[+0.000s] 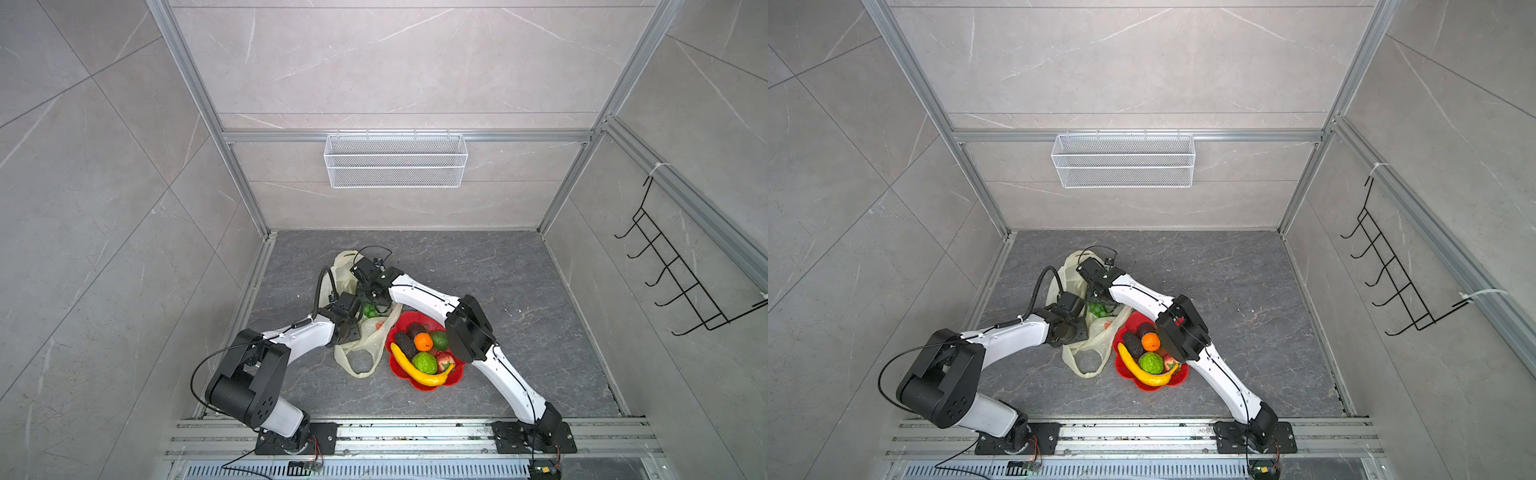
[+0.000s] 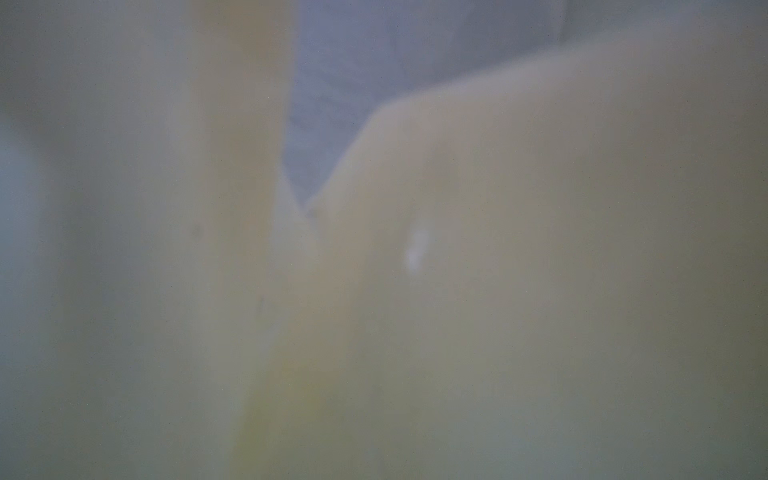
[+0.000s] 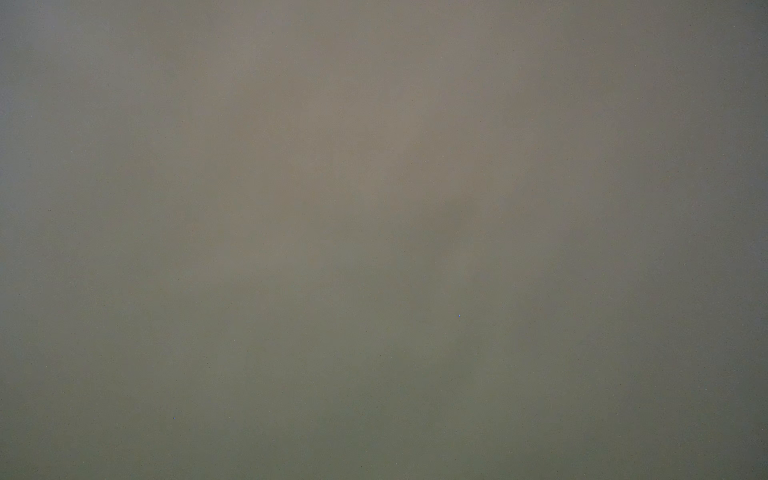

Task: Take the fake fruits out of the plastic bag
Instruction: 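Reach deep into the bag and grasp the green grapes with the right gripper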

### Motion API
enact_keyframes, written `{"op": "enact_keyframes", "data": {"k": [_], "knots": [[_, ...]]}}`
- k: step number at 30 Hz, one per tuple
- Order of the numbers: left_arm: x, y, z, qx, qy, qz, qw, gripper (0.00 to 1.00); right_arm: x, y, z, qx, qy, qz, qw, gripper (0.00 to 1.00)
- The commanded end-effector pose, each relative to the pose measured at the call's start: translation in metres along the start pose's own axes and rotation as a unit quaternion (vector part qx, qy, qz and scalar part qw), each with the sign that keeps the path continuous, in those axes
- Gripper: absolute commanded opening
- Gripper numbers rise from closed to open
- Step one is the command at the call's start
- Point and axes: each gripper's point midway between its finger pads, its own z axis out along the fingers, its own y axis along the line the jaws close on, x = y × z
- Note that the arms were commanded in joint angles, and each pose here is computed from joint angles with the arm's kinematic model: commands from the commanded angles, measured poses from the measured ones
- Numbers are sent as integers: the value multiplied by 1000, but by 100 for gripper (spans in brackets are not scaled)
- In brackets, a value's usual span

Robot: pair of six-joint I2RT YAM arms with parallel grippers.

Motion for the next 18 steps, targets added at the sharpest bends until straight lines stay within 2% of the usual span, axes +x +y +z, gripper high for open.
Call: {"op": "enact_keyframes", "data": {"k": [1, 8, 13, 18], "knots": [[-3, 0, -5, 2, -16, -1, 1000, 62, 11, -31, 11, 69, 18, 3, 997, 72], [-2, 0, -5, 5, -17, -2, 1000, 62, 1, -31, 12, 55, 14, 12, 998, 70], [-4, -1, -6, 8, -21, -2, 1000, 62, 3, -29, 23, 54, 23, 8, 998, 59], [-3, 0, -5, 3, -18, 0, 1000, 62, -1, -8, 16, -1, 24, 11, 1000, 44]]}}
